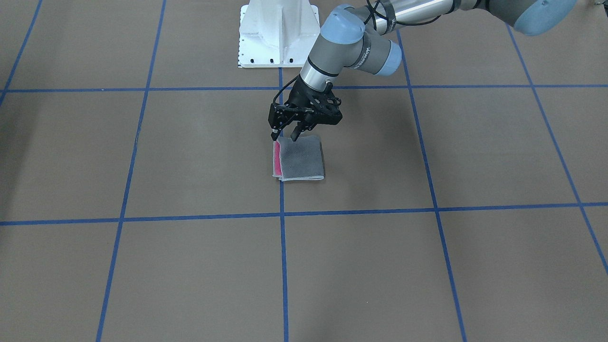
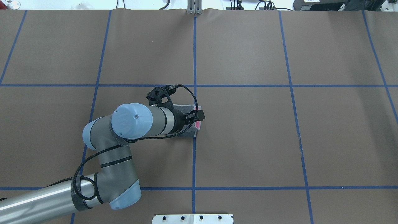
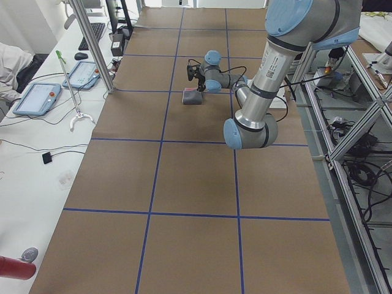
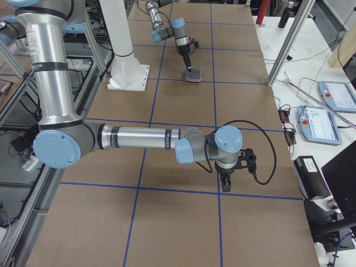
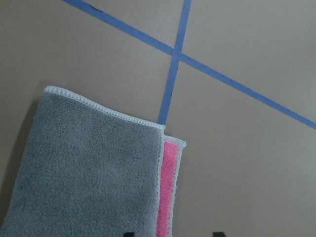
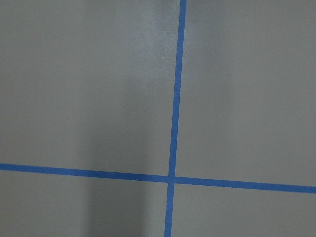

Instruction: Fold towel twice with both arms

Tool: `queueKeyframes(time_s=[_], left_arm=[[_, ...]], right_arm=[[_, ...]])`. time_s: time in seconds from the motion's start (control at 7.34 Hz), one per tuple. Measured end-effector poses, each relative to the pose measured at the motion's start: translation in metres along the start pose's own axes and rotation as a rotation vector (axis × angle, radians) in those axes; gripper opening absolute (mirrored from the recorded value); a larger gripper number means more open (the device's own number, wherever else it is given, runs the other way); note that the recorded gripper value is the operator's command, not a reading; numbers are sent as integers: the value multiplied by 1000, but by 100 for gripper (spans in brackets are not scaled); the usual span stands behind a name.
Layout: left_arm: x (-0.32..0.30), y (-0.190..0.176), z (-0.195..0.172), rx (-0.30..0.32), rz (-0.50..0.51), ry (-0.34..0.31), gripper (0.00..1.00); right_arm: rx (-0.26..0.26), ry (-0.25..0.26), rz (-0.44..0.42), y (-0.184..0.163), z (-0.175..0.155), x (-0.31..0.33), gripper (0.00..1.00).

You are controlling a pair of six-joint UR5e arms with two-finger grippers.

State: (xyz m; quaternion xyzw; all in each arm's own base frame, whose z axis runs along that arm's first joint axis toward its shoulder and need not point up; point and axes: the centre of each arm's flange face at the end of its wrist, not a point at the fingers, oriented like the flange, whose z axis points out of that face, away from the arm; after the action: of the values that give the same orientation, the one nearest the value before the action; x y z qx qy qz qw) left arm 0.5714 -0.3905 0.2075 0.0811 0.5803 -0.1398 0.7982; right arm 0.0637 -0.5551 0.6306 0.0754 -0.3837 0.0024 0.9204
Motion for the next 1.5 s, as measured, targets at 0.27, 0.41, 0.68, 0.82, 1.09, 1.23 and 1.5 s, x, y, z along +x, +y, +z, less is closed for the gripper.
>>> queueKeyframes(time_s=[0.27,0.41,0.68,0.82,1.09,1.23,1.5], left_arm=[[-16,-33,-19,-26,85,-68,100],[-36,-51,-40,-38,147,-126,100],[-86,-94,-99,-61,285,-270,100],[-122,-123,-136,-81,371,-344,100],[-220,-188,-214,-125,495,-450,100],[-278,-220,-257,-152,535,-479,100],[-402,-262,-337,-225,579,-485,100]], right_arm=[[-19,3,18,13,9,10,100],[-31,4,31,22,14,16,100],[-54,6,53,38,24,27,100],[-65,8,64,47,28,32,100],[-78,10,77,59,34,39,100],[-80,10,79,61,34,40,100],[-80,10,78,61,34,40,100]])
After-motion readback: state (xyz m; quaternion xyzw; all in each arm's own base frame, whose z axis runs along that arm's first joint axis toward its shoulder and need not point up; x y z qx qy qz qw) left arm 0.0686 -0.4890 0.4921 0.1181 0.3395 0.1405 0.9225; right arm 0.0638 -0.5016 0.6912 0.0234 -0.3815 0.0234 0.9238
